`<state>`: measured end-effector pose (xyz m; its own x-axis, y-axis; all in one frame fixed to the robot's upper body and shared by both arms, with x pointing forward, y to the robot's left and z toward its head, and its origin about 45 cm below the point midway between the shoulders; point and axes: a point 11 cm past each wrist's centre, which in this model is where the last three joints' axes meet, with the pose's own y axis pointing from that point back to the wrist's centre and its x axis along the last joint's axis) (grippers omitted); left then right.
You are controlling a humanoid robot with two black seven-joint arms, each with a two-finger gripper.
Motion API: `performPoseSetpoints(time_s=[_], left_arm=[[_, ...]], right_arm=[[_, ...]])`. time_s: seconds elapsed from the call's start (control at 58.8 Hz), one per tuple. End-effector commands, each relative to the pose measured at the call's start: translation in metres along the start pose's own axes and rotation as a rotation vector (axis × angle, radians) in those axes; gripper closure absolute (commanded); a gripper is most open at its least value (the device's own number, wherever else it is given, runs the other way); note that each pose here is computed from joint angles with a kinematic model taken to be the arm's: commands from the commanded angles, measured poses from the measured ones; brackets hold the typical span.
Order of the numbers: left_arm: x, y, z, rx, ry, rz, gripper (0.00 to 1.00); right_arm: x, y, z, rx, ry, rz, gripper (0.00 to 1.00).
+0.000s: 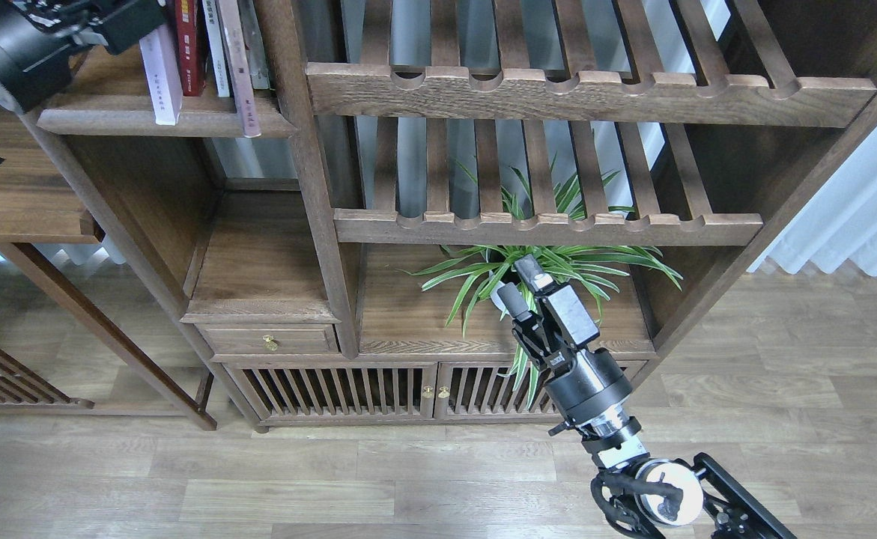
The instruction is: Organize books on shelf
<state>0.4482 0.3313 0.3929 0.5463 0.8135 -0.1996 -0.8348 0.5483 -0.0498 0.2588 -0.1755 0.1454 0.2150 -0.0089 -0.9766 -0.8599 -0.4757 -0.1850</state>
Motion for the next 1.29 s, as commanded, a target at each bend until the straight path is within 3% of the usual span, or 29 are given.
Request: performPoseSetpoints(time_s=[0.0,0.34,0.765,1.071,1.275], left_arm=[[0.003,0.004,0.0,0.001,0.003,0.01,0.44],[-0.006,0.01,-0.006,-0.005,0.015,-0.02,0.44],[-0.009,0.062,-0.028,-0.053,0.137,-0.02,0.44],[-0.024,0.071,-0.077,-0.06,0.357,-0.055,0.44],[-0.056,0.06,-0.14,0.066,0.469,-0.11,0.45]], right_arm=[[0.0,0.0,-0.001,0.001,0.001,0.0,0.02],[0.0,0.0,0.0,0.002,0.0,0.001,0.02],[-0.003,-0.004,0.002,-0.021,0.007,-0.012,0.02],[-0.005,-0.006,0.005,-0.03,0.013,-0.02,0.01],[-0.009,-0.008,0.008,-0.05,0.033,-0.032,0.01]])
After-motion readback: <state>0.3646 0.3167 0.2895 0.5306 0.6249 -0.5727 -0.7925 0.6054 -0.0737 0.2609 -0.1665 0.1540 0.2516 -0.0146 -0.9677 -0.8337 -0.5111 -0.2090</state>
